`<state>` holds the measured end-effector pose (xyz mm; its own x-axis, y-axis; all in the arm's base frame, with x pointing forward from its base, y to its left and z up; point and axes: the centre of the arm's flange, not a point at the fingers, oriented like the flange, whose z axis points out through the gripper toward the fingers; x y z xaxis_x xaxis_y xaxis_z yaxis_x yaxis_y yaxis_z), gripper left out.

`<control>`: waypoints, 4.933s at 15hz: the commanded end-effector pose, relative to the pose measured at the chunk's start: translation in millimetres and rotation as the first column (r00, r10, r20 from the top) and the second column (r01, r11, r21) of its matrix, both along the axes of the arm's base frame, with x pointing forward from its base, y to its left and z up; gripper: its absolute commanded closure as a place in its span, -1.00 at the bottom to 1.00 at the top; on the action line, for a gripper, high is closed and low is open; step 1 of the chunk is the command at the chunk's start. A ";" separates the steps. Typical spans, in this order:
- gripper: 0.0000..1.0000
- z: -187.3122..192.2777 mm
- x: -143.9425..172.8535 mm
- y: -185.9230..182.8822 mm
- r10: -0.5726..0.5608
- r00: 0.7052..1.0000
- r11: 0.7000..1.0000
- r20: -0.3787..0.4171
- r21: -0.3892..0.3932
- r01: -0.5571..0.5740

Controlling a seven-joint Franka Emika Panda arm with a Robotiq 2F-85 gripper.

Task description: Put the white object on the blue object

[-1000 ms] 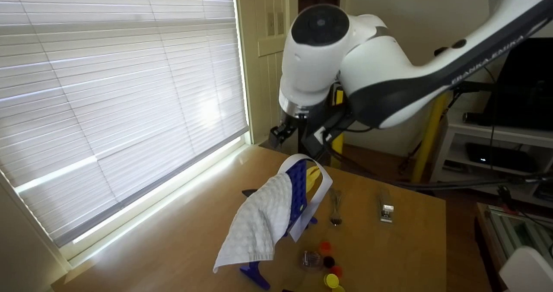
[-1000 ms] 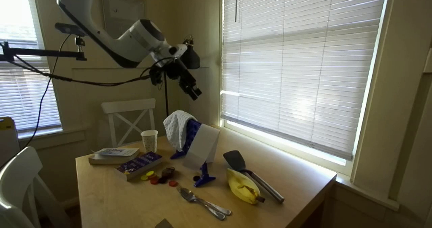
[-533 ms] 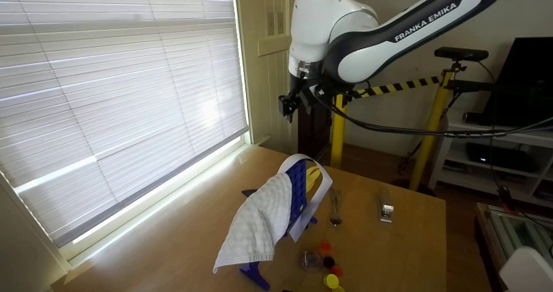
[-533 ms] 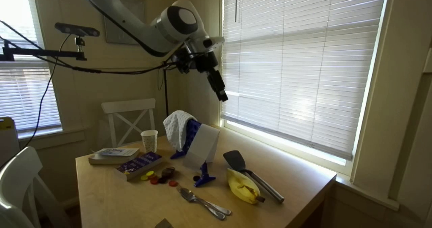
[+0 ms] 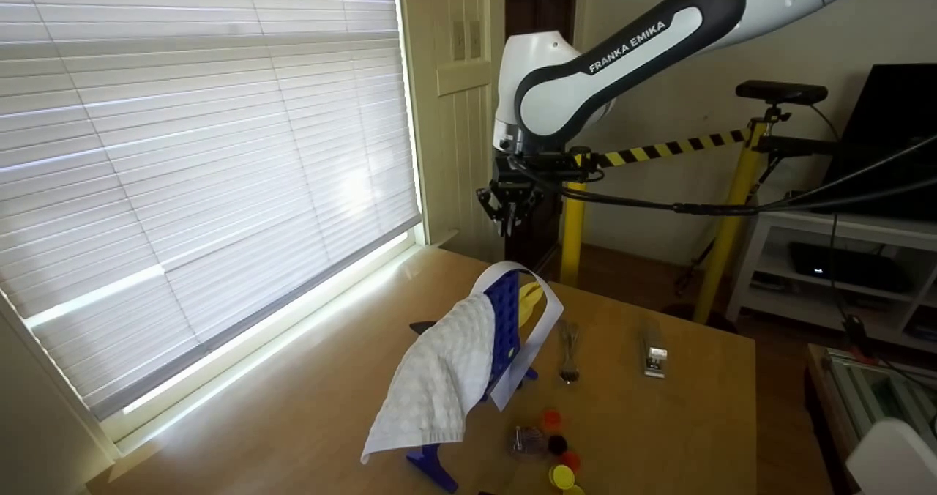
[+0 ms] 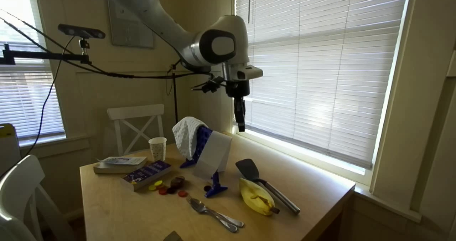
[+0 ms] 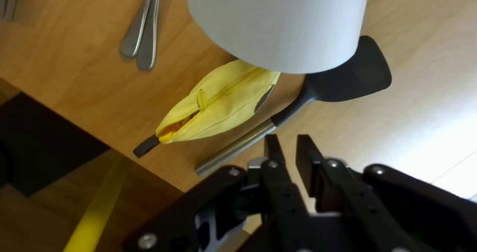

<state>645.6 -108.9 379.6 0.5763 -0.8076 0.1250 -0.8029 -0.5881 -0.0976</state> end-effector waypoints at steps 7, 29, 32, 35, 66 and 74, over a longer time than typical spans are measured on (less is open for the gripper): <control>0.98 -57.1 26.3 -20.2 -0.167 0.984 0.952 -0.064 0.249 0.177; 0.98 -35.5 15.3 8.2 -0.145 0.966 0.865 -0.214 0.446 0.229; 0.98 -34.8 15.5 12.2 -0.137 0.967 0.849 -0.214 0.477 0.226; 0.98 -36.3 14.4 18.6 -0.126 0.969 0.841 -0.214 0.495 0.219; 0.20 193.4 -120.5 83.1 0.562 0.821 0.802 -0.103 -0.176 -0.571; -0.89 197.1 -147.8 90.7 0.746 0.648 0.656 -0.155 0.001 -0.755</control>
